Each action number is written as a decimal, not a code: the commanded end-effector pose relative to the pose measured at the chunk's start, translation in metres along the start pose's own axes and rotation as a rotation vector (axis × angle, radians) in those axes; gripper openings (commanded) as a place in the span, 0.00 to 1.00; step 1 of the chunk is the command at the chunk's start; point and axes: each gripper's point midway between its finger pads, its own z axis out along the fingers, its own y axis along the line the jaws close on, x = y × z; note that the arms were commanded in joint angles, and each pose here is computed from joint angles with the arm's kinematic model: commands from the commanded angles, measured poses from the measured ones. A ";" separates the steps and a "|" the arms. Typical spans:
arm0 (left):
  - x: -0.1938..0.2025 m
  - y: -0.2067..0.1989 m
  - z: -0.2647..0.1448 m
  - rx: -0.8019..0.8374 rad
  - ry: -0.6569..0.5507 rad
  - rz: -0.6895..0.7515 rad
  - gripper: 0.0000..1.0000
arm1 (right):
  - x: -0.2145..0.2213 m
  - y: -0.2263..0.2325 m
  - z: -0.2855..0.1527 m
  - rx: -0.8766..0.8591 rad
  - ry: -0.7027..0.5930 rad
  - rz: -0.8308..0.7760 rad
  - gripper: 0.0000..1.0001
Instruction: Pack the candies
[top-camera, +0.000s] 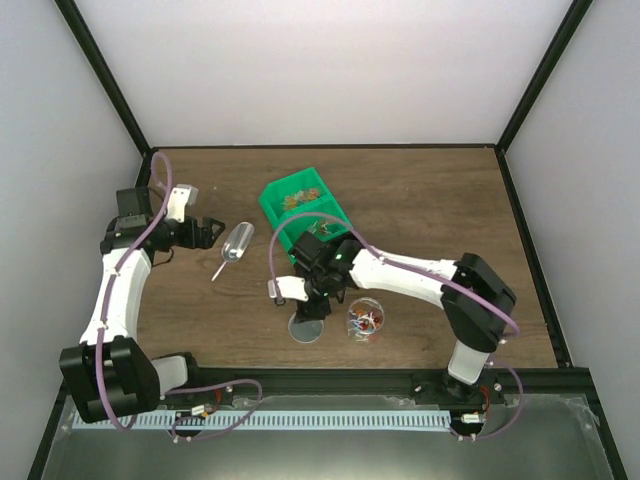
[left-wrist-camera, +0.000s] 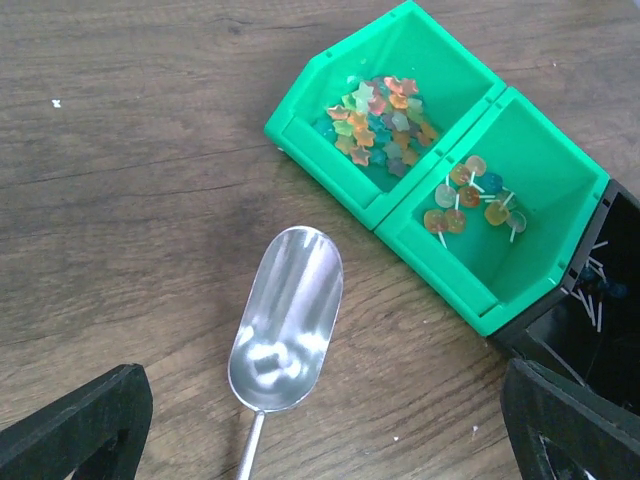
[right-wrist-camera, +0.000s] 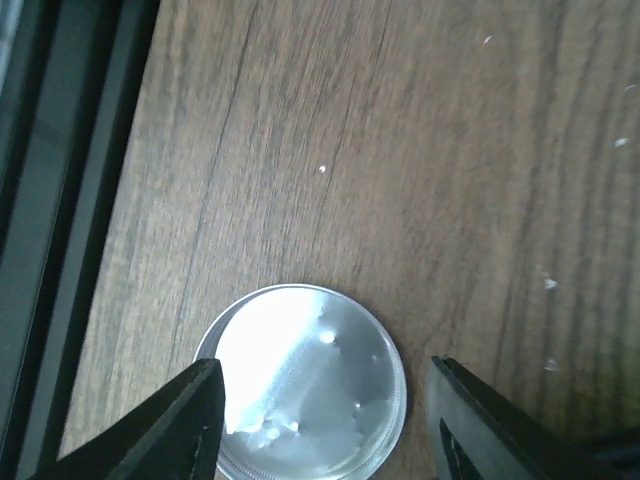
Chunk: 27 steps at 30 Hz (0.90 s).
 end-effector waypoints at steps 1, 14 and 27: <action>-0.002 -0.005 -0.010 0.010 -0.029 -0.010 0.97 | 0.007 -0.007 0.018 0.060 0.050 -0.047 0.55; -0.006 -0.002 -0.015 0.004 -0.065 -0.022 0.97 | 0.051 -0.022 0.055 0.102 0.203 -0.068 0.43; -0.008 -0.001 -0.014 0.017 -0.071 -0.031 0.97 | 0.072 -0.040 0.060 0.139 0.266 -0.052 0.13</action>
